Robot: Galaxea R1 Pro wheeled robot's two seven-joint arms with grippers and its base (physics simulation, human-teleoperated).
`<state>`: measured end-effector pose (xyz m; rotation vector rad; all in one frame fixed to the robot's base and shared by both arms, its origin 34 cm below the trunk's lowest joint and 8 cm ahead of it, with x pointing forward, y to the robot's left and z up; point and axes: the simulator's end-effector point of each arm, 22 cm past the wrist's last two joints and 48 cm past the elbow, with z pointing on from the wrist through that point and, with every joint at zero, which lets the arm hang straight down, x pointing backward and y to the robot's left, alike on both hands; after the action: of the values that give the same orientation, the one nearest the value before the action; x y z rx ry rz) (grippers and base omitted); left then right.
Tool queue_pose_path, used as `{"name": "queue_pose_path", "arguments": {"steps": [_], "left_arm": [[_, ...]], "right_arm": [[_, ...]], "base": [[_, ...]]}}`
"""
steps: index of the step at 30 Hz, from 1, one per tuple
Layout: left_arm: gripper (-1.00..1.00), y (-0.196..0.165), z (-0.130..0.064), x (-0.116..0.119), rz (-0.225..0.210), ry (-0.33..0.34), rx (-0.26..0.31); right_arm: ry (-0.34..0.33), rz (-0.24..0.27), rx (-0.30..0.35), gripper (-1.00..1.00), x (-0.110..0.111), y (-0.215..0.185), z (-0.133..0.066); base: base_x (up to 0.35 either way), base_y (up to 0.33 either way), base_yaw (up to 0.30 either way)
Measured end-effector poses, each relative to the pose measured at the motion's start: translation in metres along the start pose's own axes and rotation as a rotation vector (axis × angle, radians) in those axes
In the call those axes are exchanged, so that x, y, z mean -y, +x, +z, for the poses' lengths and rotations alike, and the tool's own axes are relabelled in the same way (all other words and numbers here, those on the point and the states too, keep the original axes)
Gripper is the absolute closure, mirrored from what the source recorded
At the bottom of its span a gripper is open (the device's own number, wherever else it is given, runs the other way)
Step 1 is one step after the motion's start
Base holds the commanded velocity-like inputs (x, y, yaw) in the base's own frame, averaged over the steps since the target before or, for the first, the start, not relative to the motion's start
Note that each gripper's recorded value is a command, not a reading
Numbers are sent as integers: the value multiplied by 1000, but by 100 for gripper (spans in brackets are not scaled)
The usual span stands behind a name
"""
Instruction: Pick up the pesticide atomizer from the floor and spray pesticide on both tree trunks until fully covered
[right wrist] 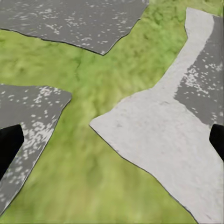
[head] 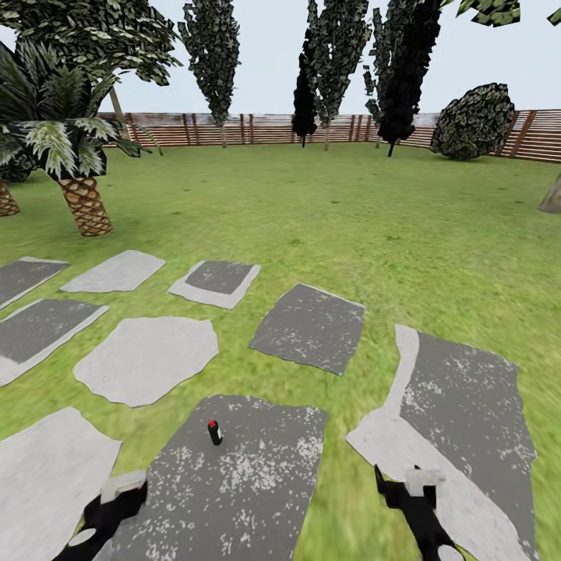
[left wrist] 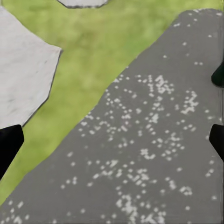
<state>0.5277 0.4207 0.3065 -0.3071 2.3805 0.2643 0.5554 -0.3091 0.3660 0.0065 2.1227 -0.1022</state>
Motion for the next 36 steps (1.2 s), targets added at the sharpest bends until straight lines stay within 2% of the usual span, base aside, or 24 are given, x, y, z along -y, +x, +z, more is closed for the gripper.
{"name": "queue_pose_path", "arguments": {"steps": [2, 4, 7, 13, 21, 36], "left_arm": [[-100, -19, 7, 11, -12, 9, -2], [-100, -29, 10, 15, -19, 13, 2], [-100, -31, 11, 17, -22, 14, 3], [-100, -32, 11, 14, -17, 14, 3], [-100, -30, 11, 10, -16, 11, -3], [-100, -25, 12, 11, -17, 11, -10]], "right_arm": [[5, 9, -5, -100, 0, -39, 29], [7, 14, 8, -100, 0, -65, 44], [7, 17, 21, -100, 1, -81, 52], [5, 17, 32, -100, 1, -91, 55], [3, 11, 31, -100, 0, -91, 55], [3, 10, 21, -100, 0, -85, 56]], "base": [[0, 0, 0], [0, 0, 0], [0, 0, 0], [119, -55, 0], [207, -220, 24], [128, -277, 226]]}}
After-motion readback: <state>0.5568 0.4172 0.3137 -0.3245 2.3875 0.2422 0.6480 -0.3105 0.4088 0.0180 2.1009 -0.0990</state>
